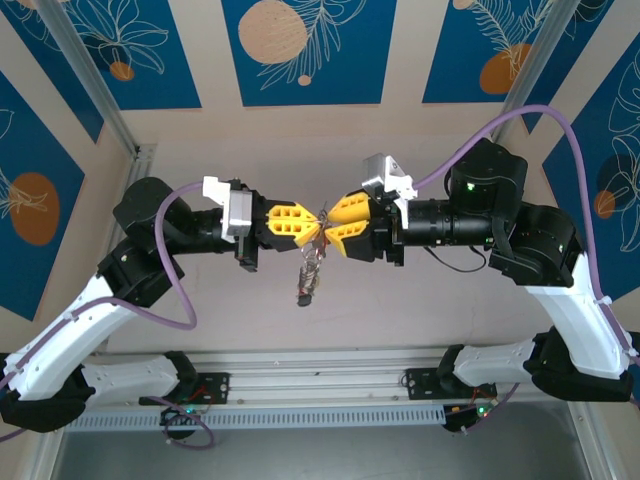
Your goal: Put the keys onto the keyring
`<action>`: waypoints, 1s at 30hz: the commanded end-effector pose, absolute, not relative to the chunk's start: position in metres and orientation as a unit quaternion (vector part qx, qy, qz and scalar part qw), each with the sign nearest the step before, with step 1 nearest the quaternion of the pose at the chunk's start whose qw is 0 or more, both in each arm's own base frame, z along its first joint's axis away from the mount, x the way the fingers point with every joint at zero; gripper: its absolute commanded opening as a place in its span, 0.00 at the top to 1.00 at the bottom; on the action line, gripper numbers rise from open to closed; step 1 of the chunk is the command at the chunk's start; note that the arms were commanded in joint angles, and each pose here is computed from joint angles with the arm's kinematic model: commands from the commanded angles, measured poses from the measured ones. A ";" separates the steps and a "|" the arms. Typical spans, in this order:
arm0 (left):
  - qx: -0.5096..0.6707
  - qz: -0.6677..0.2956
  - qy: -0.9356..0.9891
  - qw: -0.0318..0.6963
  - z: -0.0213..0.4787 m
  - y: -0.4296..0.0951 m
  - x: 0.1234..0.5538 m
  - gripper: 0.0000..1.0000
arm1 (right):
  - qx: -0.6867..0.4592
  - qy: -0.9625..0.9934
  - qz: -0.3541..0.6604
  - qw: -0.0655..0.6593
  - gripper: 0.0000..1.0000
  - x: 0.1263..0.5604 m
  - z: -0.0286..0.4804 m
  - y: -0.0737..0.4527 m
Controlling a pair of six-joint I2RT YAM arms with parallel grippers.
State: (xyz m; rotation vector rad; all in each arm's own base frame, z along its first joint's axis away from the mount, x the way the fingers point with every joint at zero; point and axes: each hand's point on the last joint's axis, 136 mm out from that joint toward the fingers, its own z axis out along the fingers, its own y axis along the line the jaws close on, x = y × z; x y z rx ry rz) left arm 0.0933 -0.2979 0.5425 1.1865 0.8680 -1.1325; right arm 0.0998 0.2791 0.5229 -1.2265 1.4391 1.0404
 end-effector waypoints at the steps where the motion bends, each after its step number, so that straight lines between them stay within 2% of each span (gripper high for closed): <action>1: 0.509 -0.494 0.335 0.621 0.568 -0.287 0.082 1.00 | -0.505 0.562 0.454 0.472 0.67 0.088 0.537 0.279; 15: 0.505 -0.490 0.332 0.629 0.574 -0.285 0.082 1.00 | -0.519 0.574 0.479 0.416 0.71 0.079 0.513 0.288; 24: 0.504 -0.494 0.326 0.629 0.577 -0.286 0.081 1.00 | -0.524 0.565 0.492 0.405 0.70 0.074 0.510 0.290; 30: 0.503 -0.494 0.328 0.629 0.577 -0.287 0.083 1.00 | -0.524 0.566 0.494 0.402 0.76 0.075 0.507 0.290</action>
